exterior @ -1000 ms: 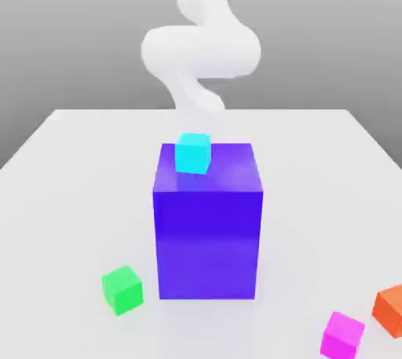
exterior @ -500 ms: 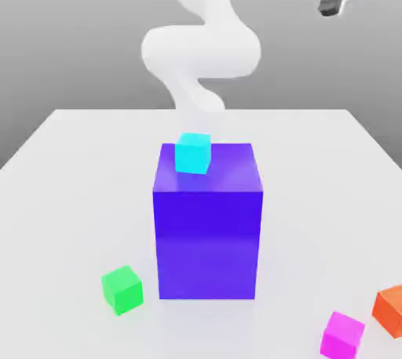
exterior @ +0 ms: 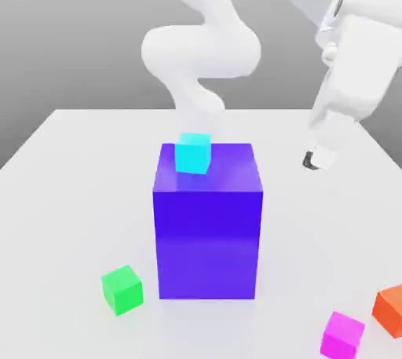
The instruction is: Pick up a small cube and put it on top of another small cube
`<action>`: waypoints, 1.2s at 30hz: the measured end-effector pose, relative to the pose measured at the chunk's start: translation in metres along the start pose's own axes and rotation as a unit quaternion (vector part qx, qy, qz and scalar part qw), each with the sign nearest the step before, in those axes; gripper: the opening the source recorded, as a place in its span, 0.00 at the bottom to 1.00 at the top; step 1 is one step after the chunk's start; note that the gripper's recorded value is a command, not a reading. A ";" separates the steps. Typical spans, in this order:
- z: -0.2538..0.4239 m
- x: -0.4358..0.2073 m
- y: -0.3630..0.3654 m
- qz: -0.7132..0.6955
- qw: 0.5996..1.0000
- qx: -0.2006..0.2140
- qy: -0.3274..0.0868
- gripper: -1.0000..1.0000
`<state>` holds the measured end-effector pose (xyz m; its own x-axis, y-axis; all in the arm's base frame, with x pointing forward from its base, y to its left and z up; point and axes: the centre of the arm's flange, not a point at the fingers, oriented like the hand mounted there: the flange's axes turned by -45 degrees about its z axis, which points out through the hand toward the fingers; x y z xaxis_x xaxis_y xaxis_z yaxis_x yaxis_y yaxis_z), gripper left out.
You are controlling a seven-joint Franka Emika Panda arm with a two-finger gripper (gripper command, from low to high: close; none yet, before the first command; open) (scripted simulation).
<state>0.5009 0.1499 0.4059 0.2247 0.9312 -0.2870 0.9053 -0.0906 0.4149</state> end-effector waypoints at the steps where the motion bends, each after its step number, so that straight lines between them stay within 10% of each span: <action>1: 0.009 0.004 -0.003 -0.018 1.000 0.008 0.000 0.50; 20: 0.136 0.065 -0.073 -0.335 0.930 0.119 0.099 0.50; 36: 0.171 0.117 -0.122 -0.521 0.813 0.100 0.239 0.50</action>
<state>0.4779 0.2096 0.1741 -0.8250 0.5651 -0.0048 0.5651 0.8250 -0.0018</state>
